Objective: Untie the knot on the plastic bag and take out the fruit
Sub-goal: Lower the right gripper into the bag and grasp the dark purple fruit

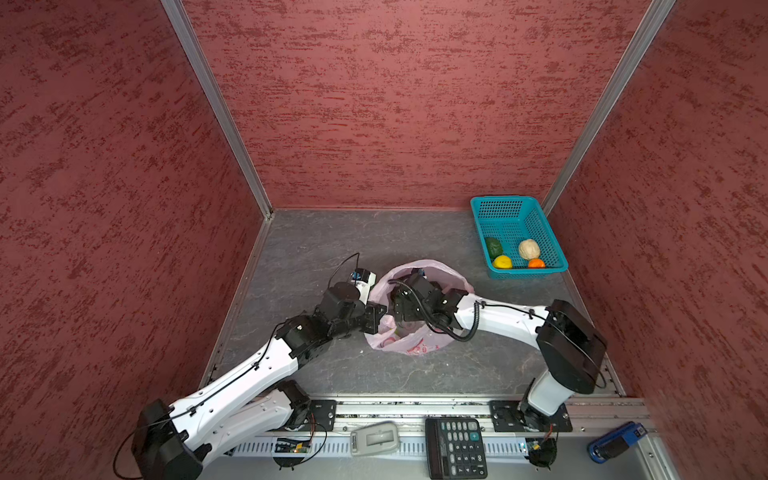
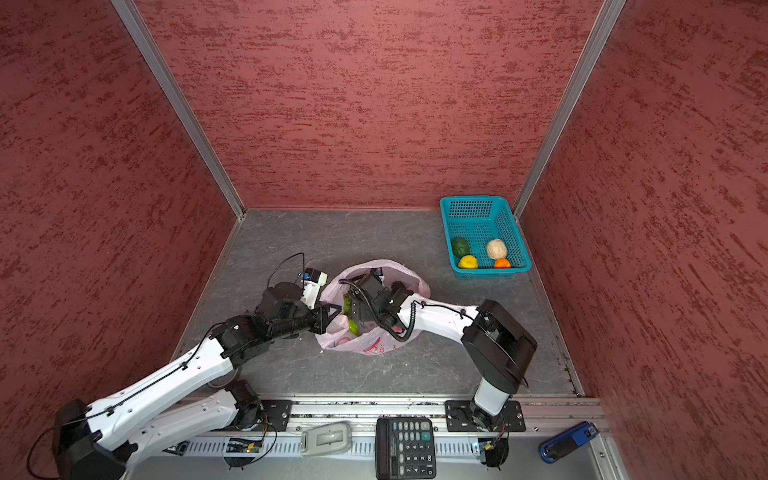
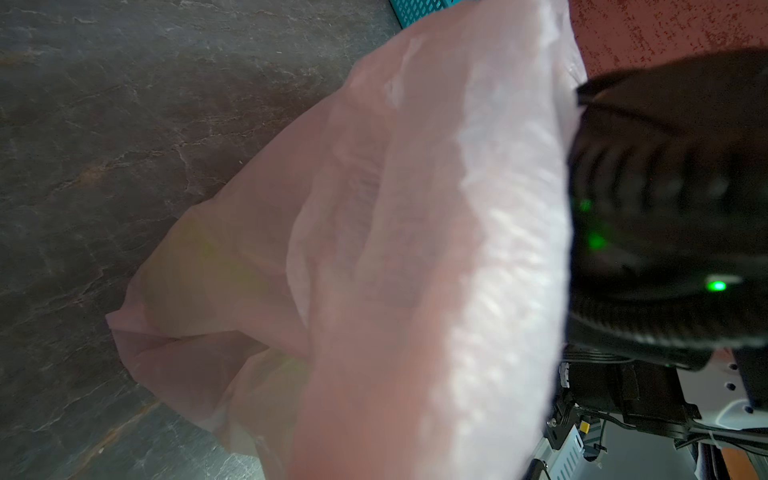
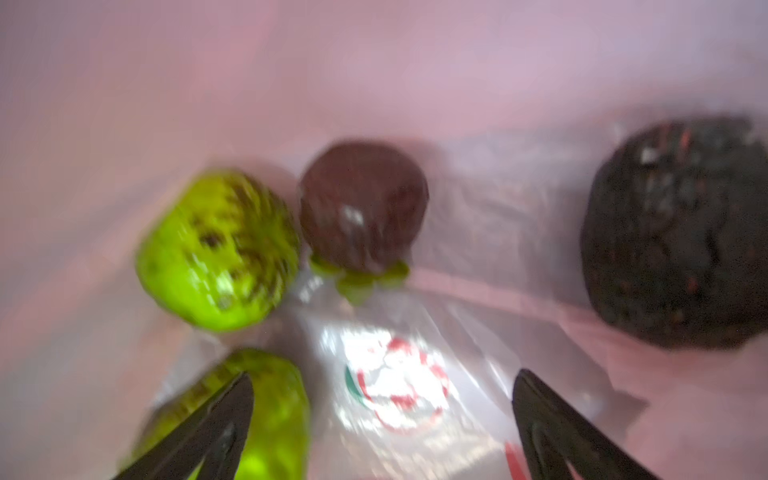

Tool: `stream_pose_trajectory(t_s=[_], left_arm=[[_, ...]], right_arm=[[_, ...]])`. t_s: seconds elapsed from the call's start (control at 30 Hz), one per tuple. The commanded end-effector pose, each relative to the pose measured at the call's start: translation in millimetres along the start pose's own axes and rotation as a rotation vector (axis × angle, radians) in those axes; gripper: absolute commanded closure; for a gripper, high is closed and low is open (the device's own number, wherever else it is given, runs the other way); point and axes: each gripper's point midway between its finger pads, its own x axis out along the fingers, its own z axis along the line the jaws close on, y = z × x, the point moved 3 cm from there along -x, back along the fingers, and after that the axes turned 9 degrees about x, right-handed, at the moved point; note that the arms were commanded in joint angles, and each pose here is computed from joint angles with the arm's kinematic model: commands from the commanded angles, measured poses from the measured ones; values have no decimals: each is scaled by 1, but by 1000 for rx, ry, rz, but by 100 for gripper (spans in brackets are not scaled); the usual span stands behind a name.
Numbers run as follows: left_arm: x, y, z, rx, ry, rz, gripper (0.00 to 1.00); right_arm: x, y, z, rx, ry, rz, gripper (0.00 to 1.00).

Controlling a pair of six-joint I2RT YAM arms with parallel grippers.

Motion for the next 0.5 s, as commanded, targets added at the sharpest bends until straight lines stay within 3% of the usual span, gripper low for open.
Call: stream_pose_trajectory(t_s=[0.0, 0.27, 0.47], left_arm=[[2, 3, 1, -9, 2, 10, 100], [6, 1, 0, -7, 5, 9, 100], [7, 2, 0, -7, 9, 17, 100]], right_arm=[[6, -24, 10, 94, -25, -77, 2], [23, -31, 9, 231, -106, -104, 1], [32, -38, 19, 162, -84, -105, 1]])
